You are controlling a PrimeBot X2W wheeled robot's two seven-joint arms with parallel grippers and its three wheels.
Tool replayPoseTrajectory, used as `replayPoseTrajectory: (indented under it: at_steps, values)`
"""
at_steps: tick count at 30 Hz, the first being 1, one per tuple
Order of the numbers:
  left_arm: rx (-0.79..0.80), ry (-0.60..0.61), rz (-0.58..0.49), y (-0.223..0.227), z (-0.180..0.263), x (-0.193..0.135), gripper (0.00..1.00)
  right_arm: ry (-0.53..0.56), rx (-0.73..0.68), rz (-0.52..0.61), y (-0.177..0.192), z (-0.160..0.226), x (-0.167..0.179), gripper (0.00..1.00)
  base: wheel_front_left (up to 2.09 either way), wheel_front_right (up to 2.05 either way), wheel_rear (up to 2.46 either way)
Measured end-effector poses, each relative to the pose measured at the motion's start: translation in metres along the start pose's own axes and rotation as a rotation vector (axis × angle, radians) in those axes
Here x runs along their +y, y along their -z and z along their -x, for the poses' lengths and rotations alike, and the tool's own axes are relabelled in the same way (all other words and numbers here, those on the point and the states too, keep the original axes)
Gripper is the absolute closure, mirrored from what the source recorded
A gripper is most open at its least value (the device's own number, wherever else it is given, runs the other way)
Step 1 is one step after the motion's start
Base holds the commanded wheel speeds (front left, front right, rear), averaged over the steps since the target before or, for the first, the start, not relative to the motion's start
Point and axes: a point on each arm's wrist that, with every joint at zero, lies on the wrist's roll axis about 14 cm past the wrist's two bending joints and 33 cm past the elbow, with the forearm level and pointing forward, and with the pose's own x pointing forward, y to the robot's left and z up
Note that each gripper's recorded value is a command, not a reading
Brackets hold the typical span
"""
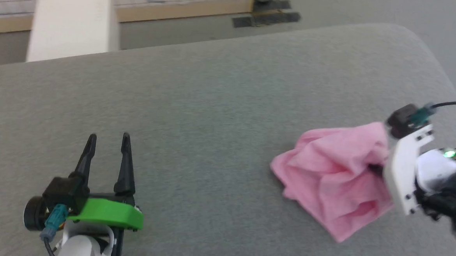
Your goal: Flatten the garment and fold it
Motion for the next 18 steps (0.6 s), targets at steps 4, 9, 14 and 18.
replayPoseTrajectory:
  at_steps: [4, 9, 14, 18]
  values:
    - [-0.021, 0.096, 0.006, 0.001, -0.025, -0.029, 0.0, 0.155, -0.021, -0.045, 0.01, 0.023, -0.06, 1.0, 0.0, 0.0, 0.0]
    - [-0.002, 0.176, -0.009, 0.013, -0.05, -0.049, 0.0, 0.344, 0.011, -0.129, 0.037, 0.034, -0.132, 1.0, 0.0, 0.0, 0.0]
    - [0.041, 0.186, -0.029, 0.034, -0.065, -0.042, 0.0, 0.482, 0.017, -0.183, 0.048, 0.032, -0.18, 1.0, 0.0, 0.0, 0.0]
    - [0.095, 0.16, -0.044, 0.057, -0.07, -0.026, 0.0, 0.558, 0.011, -0.193, 0.045, 0.018, -0.206, 1.0, 0.0, 0.0, 0.0]
